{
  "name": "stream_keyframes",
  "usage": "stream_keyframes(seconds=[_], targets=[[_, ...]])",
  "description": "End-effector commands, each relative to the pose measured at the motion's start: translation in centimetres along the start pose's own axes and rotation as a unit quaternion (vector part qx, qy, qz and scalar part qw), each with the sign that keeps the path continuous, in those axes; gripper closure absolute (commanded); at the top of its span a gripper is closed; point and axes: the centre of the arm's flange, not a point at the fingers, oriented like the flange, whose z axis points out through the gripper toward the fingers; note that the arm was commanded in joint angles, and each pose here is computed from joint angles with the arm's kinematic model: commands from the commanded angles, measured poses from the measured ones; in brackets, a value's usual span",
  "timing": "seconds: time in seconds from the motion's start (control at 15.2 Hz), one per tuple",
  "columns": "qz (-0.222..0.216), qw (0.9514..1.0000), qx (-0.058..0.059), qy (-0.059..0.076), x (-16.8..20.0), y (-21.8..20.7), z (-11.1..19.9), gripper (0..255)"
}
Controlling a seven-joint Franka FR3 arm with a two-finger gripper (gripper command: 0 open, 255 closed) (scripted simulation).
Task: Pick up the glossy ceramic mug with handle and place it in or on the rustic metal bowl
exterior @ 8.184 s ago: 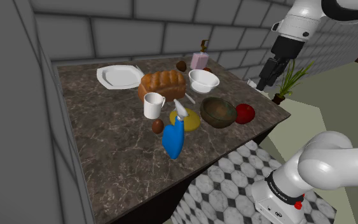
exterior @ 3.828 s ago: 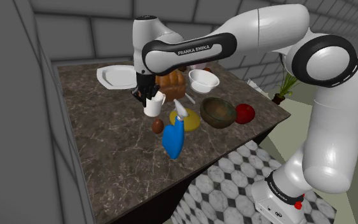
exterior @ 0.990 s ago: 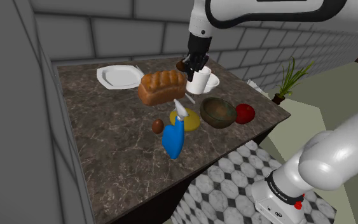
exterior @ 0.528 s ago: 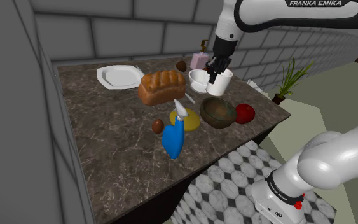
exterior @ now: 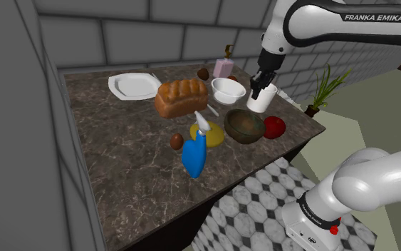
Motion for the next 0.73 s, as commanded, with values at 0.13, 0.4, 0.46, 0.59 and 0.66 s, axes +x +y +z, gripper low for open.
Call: stream_keyframes(seconds=[0.13, 0.4, 0.46, 0.59, 0.66], targets=[[0.000, 1.0000, 0.000, 0.000, 0.0, 0.0, 2.1, 255], [0.000, 1.0000, 0.000, 0.000, 0.1, -0.1, 4.2, 255], [0.000, 1.0000, 0.000, 0.000, 0.1, -0.1, 4.7, 255], [0.000, 1.0000, 0.000, 0.000, 0.2, -0.2, 5.8, 255], [0.000, 1.0000, 0.000, 0.000, 0.2, -0.2, 6.3, 255]])
